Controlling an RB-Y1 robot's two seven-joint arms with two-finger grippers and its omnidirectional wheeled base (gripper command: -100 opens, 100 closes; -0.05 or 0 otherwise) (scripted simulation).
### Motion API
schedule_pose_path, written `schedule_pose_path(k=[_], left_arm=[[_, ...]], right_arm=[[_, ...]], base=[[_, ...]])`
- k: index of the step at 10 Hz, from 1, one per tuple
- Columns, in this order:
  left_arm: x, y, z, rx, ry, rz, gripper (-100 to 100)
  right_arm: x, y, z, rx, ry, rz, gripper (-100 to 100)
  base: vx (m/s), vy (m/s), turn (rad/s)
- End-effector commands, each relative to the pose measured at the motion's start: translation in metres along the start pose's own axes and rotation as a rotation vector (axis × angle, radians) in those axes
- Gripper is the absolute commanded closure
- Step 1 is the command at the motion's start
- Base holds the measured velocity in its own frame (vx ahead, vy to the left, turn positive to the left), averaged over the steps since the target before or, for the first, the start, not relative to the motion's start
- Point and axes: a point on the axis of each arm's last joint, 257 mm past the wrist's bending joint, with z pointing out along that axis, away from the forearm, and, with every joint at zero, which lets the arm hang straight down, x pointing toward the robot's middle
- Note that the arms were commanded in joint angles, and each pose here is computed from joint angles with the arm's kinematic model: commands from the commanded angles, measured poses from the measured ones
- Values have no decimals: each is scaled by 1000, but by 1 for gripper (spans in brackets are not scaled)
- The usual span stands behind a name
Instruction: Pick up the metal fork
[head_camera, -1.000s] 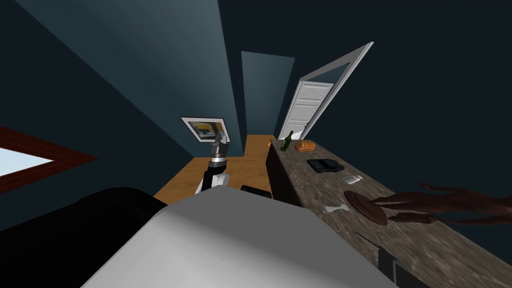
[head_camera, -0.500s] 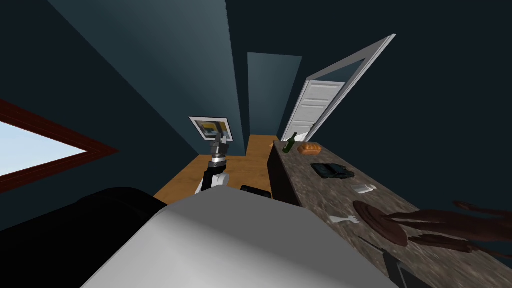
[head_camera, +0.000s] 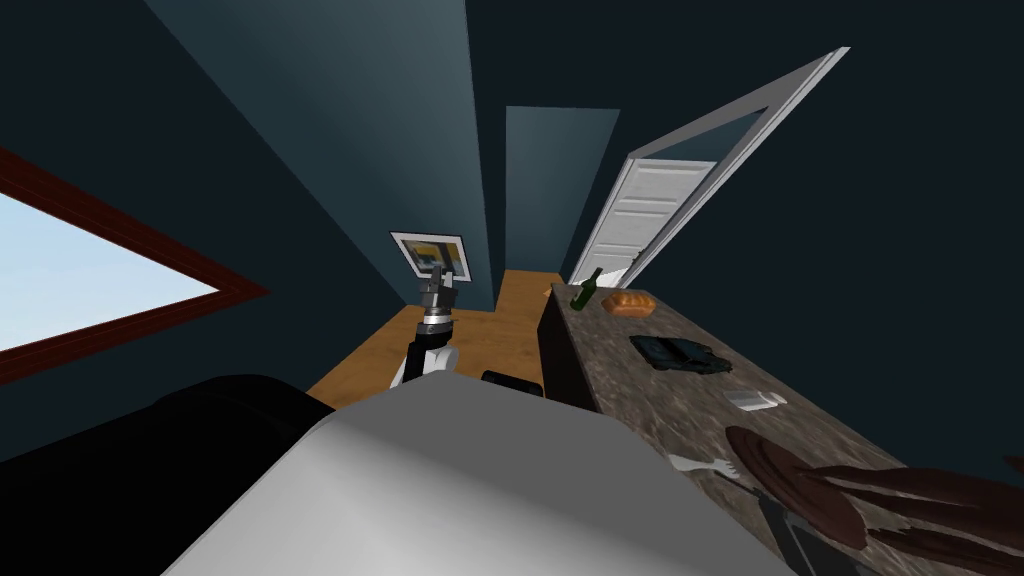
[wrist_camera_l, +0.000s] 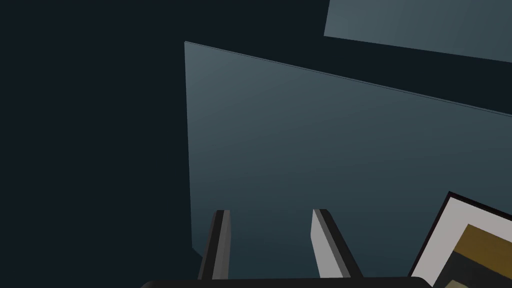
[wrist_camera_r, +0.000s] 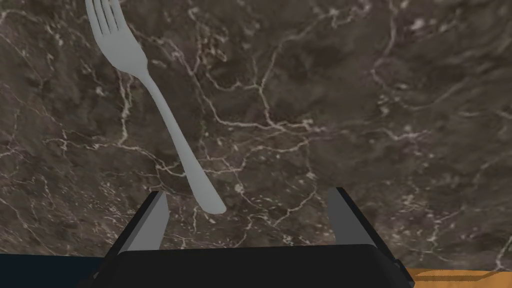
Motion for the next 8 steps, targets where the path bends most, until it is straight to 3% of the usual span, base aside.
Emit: schedule_pose_path(k=[1,5,6,7,8], left_arm=[[0,0,0,0,0,0,0],[0,0,0,0,0,0,0],[0,0,0,0,0,0,0],[0,0,0,0,0,0,0],[0,0,0,0,0,0,0]], right_arm=[[6,-1,3,-26,9,-52,-100],[20,-9,11,-80,30,-183,-100],[18,-7,11,-72,26,-160,-100],[18,-8,11,-72,27,-165,0],[13,-14,19,-72,25,-173,-100]], base=[[20,-31,73],[23,-34,111],[14,-19,26],[0,0,0],[-10,-14,-57]])
